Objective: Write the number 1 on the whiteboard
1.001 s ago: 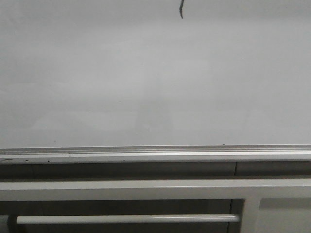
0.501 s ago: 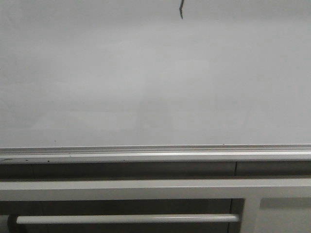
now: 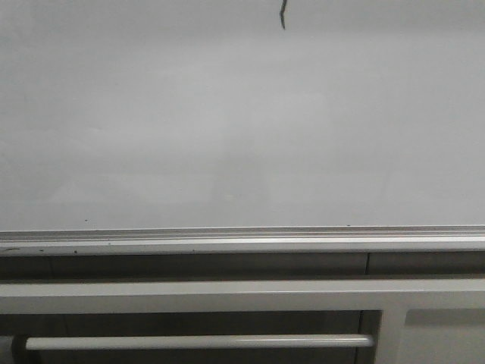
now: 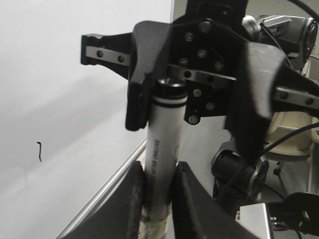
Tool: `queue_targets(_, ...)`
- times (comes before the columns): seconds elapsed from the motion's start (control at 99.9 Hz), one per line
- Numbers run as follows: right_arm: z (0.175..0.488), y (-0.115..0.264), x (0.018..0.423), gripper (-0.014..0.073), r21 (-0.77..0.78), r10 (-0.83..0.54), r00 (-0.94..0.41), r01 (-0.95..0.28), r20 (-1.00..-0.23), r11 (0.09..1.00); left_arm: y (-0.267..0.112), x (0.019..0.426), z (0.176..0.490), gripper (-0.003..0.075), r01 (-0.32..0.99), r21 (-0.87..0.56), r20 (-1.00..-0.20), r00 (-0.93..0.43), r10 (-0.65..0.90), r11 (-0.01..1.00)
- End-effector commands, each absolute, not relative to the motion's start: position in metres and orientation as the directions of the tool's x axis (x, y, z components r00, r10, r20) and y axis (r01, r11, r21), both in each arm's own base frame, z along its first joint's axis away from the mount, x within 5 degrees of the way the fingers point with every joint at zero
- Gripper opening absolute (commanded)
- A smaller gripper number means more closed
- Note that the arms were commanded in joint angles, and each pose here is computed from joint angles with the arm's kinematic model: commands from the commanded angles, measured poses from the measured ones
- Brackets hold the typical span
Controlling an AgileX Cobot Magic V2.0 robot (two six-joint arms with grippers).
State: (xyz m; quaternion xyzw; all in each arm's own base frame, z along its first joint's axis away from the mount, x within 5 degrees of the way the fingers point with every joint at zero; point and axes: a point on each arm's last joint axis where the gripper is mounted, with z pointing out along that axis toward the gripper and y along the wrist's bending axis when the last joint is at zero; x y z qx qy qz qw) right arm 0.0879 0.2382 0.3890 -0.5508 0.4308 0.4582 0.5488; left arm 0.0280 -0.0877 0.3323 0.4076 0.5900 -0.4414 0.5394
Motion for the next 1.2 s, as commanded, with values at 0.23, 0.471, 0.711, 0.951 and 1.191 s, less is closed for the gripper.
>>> queue_targets(0.23, 0.415, 0.22, 0.098, 0.0386, -0.193, 0.043, 0.206, -0.958, -0.978, 0.21, -0.084, 0.042, 0.344, -0.002, 0.909, -0.093, -0.995, -0.079, -0.053, 0.407)
queue_targets(0.471, 0.436, 0.177, 0.104, 0.0386, -0.186, 0.013, 0.222, -0.846, -0.975, 0.499, -0.075, 0.058, 0.343, -0.002, 0.814, -0.06, -0.998, -0.046, -0.039, 0.577)
queue_targets(0.711, 0.455, 0.137, 0.094, 0.0386, -0.16, 0.063, 0.251, -0.771, -0.966, 0.616, -0.061, 0.073, 0.344, -0.002, 0.669, -0.022, -1.0, 0.0, -0.03, 0.743)
queue_targets(0.951, 0.466, 0.116, 0.081, 0.0386, -0.149, 0.12, 0.286, -0.761, -0.951, 0.632, -0.052, 0.081, 0.346, -0.002, 0.561, -0.004, -0.999, 0.03, -0.026, 0.828)
queue_targets(1.191, 0.468, 0.113, 0.079, 0.0386, -0.148, 0.128, 0.291, -0.76, -0.948, 0.633, -0.045, 0.085, 0.347, -0.002, 0.491, 0.009, -0.998, 0.052, -0.019, 0.871)
